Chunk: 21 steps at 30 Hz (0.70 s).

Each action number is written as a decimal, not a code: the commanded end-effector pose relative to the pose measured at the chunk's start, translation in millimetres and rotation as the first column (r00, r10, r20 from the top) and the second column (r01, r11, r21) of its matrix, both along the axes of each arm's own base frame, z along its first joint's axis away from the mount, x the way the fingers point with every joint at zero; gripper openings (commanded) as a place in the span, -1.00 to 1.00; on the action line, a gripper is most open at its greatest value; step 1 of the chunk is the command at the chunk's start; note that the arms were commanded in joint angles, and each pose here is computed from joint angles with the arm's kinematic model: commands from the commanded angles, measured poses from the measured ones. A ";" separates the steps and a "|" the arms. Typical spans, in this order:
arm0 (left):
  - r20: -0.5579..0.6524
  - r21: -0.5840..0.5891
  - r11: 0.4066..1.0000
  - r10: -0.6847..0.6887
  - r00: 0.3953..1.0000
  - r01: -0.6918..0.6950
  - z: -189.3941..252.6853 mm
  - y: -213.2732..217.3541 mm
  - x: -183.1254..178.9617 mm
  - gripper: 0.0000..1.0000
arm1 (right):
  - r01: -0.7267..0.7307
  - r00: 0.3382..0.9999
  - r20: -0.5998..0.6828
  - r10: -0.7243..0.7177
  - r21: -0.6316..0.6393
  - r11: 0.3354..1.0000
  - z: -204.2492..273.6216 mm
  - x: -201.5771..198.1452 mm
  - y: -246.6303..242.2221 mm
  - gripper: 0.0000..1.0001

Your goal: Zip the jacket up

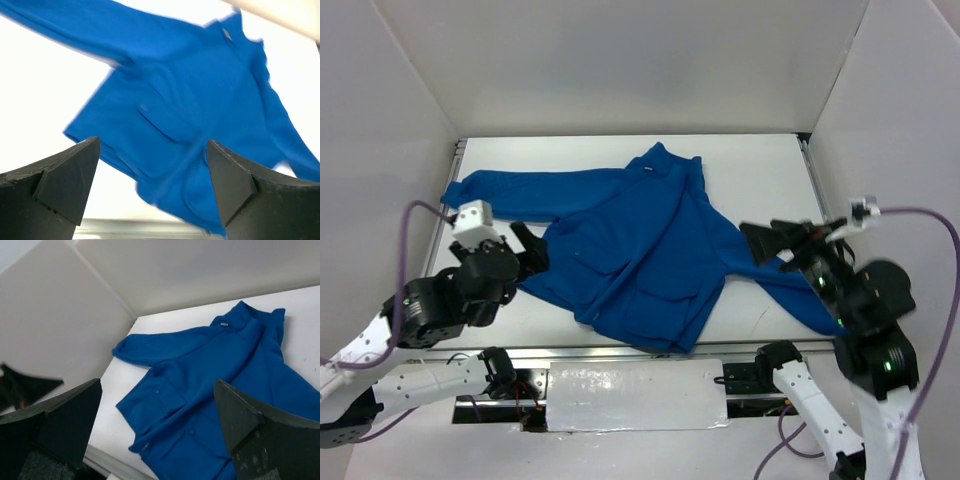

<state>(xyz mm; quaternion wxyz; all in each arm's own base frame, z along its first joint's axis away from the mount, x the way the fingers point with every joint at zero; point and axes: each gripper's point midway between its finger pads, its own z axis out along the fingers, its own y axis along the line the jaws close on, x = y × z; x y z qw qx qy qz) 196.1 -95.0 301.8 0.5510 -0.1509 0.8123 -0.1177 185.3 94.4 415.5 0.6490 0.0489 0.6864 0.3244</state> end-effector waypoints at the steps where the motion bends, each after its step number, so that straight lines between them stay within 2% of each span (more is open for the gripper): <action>1: 0.079 0.080 0.976 0.197 0.977 -0.203 23.9 58.9 -5.0 0.99 | 0.068 0.995 -0.071 -0.072 -0.059 0.996 -38.9 -20.1 -18.3 1.00; 2: 0.075 0.113 0.969 0.212 0.974 -0.220 22.7 68.3 -8.9 0.99 | 0.088 0.991 -0.089 -0.096 -0.089 0.992 -47.7 -26.8 -25.1 1.00; 4: 0.098 0.096 0.956 0.269 0.958 -0.279 31.7 85.2 -13.8 0.99 | 0.140 0.986 -0.078 -0.150 -0.112 0.984 -43.9 -40.4 -39.5 1.00; 5: 0.099 0.105 0.951 0.280 0.955 -0.290 32.3 92.0 -17.0 0.99 | 0.160 0.977 -0.114 -0.178 -0.152 0.975 -54.2 -46.2 -47.0 1.00; 7: 0.120 0.146 0.940 0.292 0.949 -0.308 31.8 110.0 -24.2 0.99 | 0.210 0.968 -0.097 -0.229 -0.176 0.962 -51.8 -56.8 -60.3 1.00; 9: 0.134 0.128 0.941 0.295 0.946 -0.312 30.6 116.5 -27.4 0.99 | 0.269 0.951 -0.099 -0.294 -0.208 0.940 -58.4 -62.2 -75.1 1.00; 15: 0.163 0.075 0.966 0.234 0.959 -0.248 16.1 120.1 -33.4 0.99 | 0.282 0.953 -0.057 -0.297 -0.187 0.941 -59.1 -73.8 -82.4 1.00; 21: 0.157 0.082 0.969 0.217 0.963 -0.232 12.3 114.9 -31.7 0.99 | 0.268 0.957 -0.060 -0.284 -0.187 0.945 -56.8 -68.7 -78.4 1.00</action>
